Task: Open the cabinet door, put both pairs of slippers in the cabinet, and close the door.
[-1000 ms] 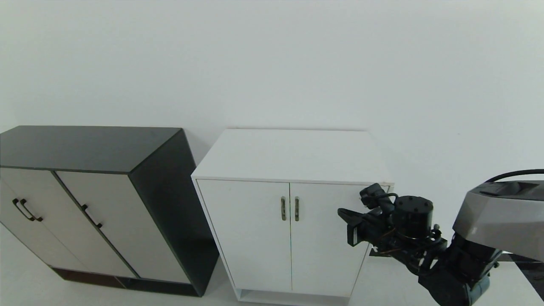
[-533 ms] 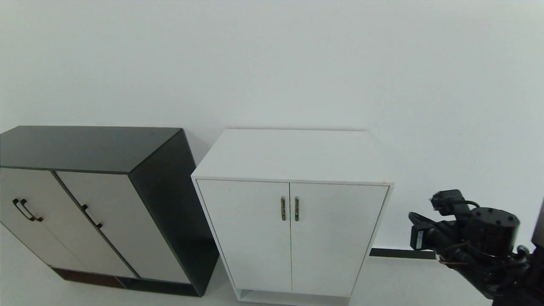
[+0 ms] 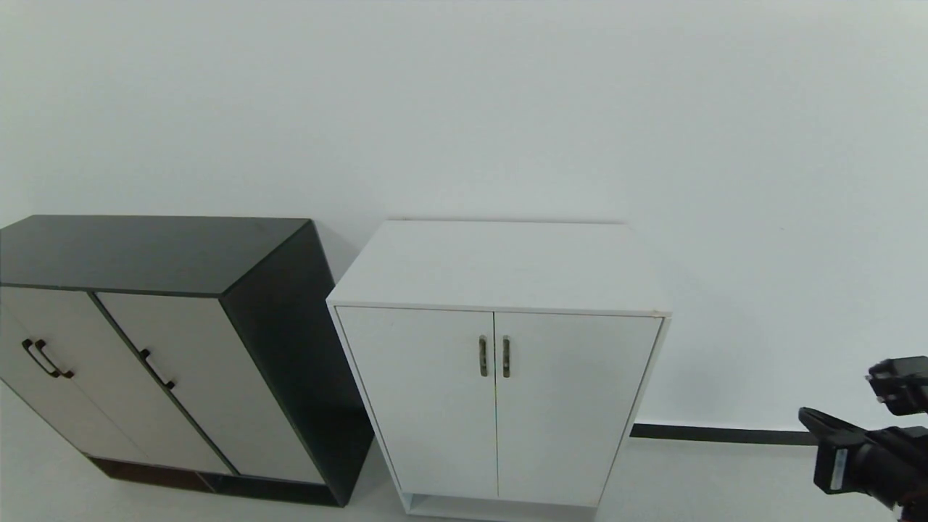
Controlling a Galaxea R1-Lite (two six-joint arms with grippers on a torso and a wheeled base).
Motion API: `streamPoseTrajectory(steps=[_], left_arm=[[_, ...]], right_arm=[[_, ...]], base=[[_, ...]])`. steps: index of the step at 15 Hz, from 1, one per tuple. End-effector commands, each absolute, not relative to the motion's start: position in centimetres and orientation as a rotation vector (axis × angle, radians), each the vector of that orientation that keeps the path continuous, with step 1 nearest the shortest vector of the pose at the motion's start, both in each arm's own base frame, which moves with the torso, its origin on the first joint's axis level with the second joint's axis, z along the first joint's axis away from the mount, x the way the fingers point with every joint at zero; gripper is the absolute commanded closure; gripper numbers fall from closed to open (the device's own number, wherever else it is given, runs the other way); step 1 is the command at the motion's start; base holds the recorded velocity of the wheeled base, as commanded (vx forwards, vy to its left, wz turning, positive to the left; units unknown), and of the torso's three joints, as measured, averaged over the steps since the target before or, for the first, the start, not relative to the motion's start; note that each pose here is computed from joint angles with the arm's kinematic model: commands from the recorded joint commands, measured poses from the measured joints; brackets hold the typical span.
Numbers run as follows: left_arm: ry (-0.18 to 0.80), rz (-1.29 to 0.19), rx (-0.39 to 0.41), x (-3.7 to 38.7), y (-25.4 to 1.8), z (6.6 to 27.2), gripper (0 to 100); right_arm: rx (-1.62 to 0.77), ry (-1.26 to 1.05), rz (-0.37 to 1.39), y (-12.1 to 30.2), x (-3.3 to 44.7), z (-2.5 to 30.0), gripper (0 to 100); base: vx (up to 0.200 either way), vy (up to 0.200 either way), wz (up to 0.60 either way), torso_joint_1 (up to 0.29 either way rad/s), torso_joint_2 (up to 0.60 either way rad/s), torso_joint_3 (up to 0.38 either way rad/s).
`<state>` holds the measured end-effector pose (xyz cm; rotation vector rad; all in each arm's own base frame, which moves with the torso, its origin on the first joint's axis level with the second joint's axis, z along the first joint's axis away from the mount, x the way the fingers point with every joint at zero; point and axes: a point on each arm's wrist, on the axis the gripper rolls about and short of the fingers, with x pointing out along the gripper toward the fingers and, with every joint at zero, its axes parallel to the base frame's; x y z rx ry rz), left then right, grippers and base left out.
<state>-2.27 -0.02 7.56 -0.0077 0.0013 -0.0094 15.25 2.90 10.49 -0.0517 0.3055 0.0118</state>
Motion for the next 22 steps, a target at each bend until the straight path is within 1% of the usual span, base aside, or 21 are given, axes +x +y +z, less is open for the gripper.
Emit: streamPoseTrajectory(steps=[1, 4, 7, 11, 14, 15, 16, 17, 19, 22], left_arm=[[0.0, -0.009, -0.009, -2.3, 0.0, 7.6, 100], [0.002, -0.011, -0.006, -2.3, 0.0, 7.6, 100], [0.002, -0.011, -0.006, -2.3, 0.0, 7.6, 100], [0.002, -0.011, -0.006, -2.3, 0.0, 7.6, 100], [0.002, -0.011, -0.006, -2.3, 0.0, 7.6, 100], [0.002, -0.011, -0.006, -2.3, 0.0, 7.6, 100], [0.0, -0.011, -0.006, -2.3, 0.0, 7.6, 100], [0.002, -0.011, -0.006, -2.3, 0.0, 7.6, 100], [0.0, -0.011, -0.006, -2.3, 0.0, 7.6, 100], [0.0, -0.011, -0.006, -2.3, 0.0, 7.6, 100]], right_arm=[[0.009, 0.215, 0.038, 1.4, 8.3, 12.3, 100], [0.025, 0.15, 0.064, 0.4, 3.5, 11.8, 100], [0.032, 0.099, 0.077, -0.3, 0.2, 10.2, 100], [0.041, 0.04, 0.134, -0.5, -1.4, 8.4, 100], [0.01, 0.098, 0.186, -0.4, -1.5, 7.7, 100], [0.01, 0.107, 0.154, -0.3, -1.4, 7.7, 100], [0.013, 0.124, 0.042, -0.2, -1.3, 7.8, 100], [0.018, 0.11, -0.032, -0.1, -1.4, 7.8, 100], [0.018, 0.023, -0.045, -0.1, -2.1, 7.6, 100], [0.009, 0.003, -0.037, -0.1, -2.3, 7.5, 100]], base=[[0.0, 0.0, 0.0, 0.0, 0.0, 0.0], [0.0, 0.0, 0.0, 0.0, 0.0, 0.0], [0.0, 0.0, 0.0, 0.0, 0.0, 0.0], [0.0, 0.0, 0.0, 0.0, 0.0, 0.0], [0.0, 0.0, 0.0, 0.0, 0.0, 0.0], [0.0, 0.0, 0.0, 0.0, 0.0, 0.0], [0.0, 0.0, 0.0, 0.0, 0.0, 0.0], [0.0, 0.0, 0.0, 0.0, 0.0, 0.0], [0.0, 0.0, 0.0, 0.0, 0.0, 0.0], [0.0, 0.0, 0.0, 0.0, 0.0, 0.0]])
